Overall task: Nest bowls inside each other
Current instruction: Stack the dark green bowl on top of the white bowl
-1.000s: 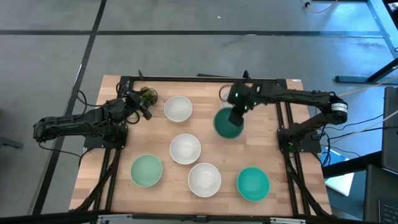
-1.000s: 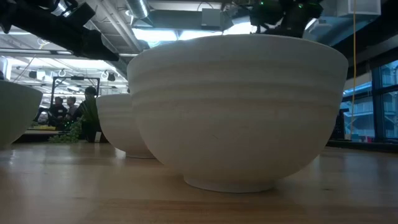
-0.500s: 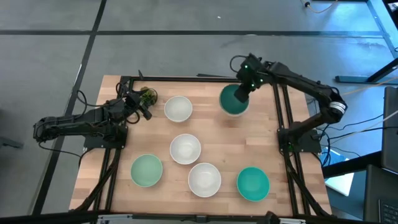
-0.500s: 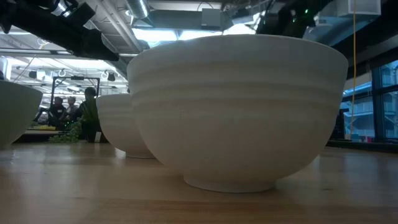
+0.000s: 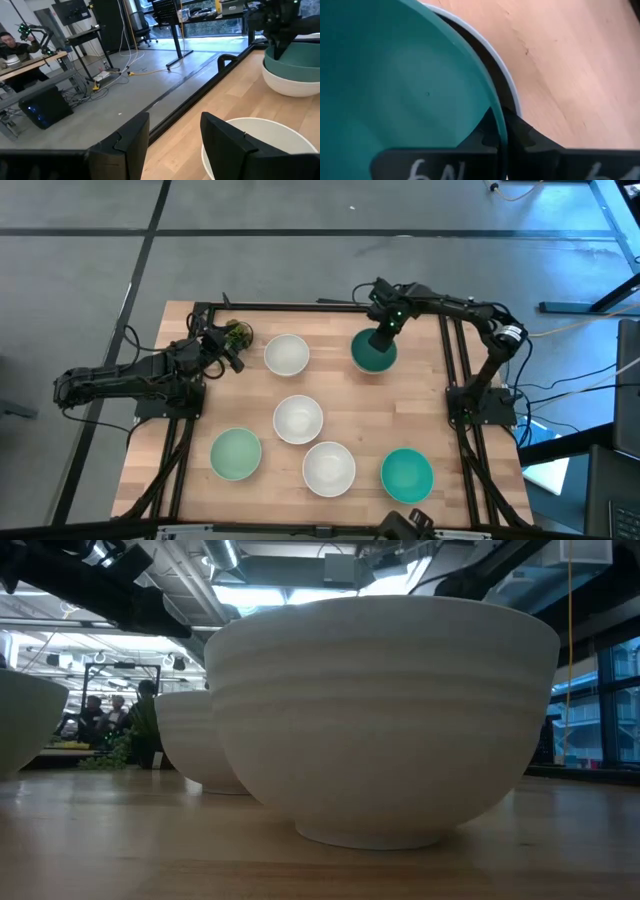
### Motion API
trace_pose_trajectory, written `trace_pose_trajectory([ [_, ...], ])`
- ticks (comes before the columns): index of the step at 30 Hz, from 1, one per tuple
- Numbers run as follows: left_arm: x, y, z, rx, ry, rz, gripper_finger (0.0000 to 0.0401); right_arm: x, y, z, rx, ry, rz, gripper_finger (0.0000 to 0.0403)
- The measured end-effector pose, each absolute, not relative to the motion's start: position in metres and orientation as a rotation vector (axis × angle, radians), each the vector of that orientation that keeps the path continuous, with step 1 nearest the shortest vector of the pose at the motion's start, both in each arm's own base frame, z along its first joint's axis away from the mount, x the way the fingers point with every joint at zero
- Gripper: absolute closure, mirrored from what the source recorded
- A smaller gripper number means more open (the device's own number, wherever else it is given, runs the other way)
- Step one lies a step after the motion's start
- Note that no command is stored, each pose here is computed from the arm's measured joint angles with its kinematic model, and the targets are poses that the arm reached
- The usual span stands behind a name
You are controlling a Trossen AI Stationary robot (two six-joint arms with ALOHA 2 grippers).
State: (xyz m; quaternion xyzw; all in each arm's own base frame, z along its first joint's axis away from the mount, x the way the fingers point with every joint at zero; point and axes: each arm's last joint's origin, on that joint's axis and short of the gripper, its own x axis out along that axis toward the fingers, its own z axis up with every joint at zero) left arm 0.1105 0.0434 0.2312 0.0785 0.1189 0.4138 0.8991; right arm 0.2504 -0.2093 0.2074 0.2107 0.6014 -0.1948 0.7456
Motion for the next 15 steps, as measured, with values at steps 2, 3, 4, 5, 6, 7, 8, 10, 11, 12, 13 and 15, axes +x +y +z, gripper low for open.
trace_pose_trajectory([
  [2, 0.110, 0.043, 0.231, 0.163, 0.246, 0.856, 0.0228, 0.251, -0.210, 0.207, 0.460, 1.314, -0.426, 0.0399],
  [3, 0.111, 0.043, 0.231, 0.163, 0.246, 0.857, 0.0228, 0.251, -0.210, 0.207, 0.459, 1.313, -0.426, 0.0399],
  [4, 0.111, 0.043, 0.231, 0.163, 0.247, 0.857, 0.0228, 0.251, -0.210, 0.208, 0.459, 1.311, -0.427, 0.0399],
  [5, 0.111, 0.043, 0.231, 0.163, 0.247, 0.857, 0.0228, 0.251, -0.210, 0.209, 0.459, 1.311, -0.427, 0.0396],
  [6, 0.111, 0.043, 0.231, 0.163, 0.247, 0.856, 0.0228, 0.251, -0.210, 0.209, 0.457, 1.308, -0.428, 0.0389],
  [7, 0.110, 0.043, 0.231, 0.163, 0.246, 0.856, 0.0228, 0.252, -0.210, 0.211, 0.455, 1.304, -0.429, 0.0380],
  [8, 0.111, 0.043, 0.231, 0.163, 0.247, 0.857, 0.0228, 0.252, -0.211, 0.212, 0.454, 1.301, -0.431, 0.0367],
  [10, 0.110, 0.043, 0.231, 0.163, 0.247, 0.856, 0.0228, 0.253, -0.211, 0.214, 0.454, 1.298, -0.439, 0.0343],
  [11, 0.110, 0.043, 0.231, 0.163, 0.247, 0.857, 0.0228, 0.254, -0.211, 0.215, 0.459, 1.293, -0.445, 0.0331],
  [12, 0.111, 0.043, 0.231, 0.163, 0.246, 0.857, 0.0228, 0.254, -0.212, 0.217, 0.463, 1.288, -0.452, 0.0320],
  [13, 0.110, 0.043, 0.231, 0.163, 0.246, 0.857, 0.0228, 0.255, -0.212, 0.219, 0.462, 1.285, -0.452, 0.0309],
  [15, 0.110, 0.043, 0.231, 0.163, 0.247, 0.857, 0.0228, 0.255, -0.213, 0.222, 0.463, 1.287, -0.451, 0.0287],
])
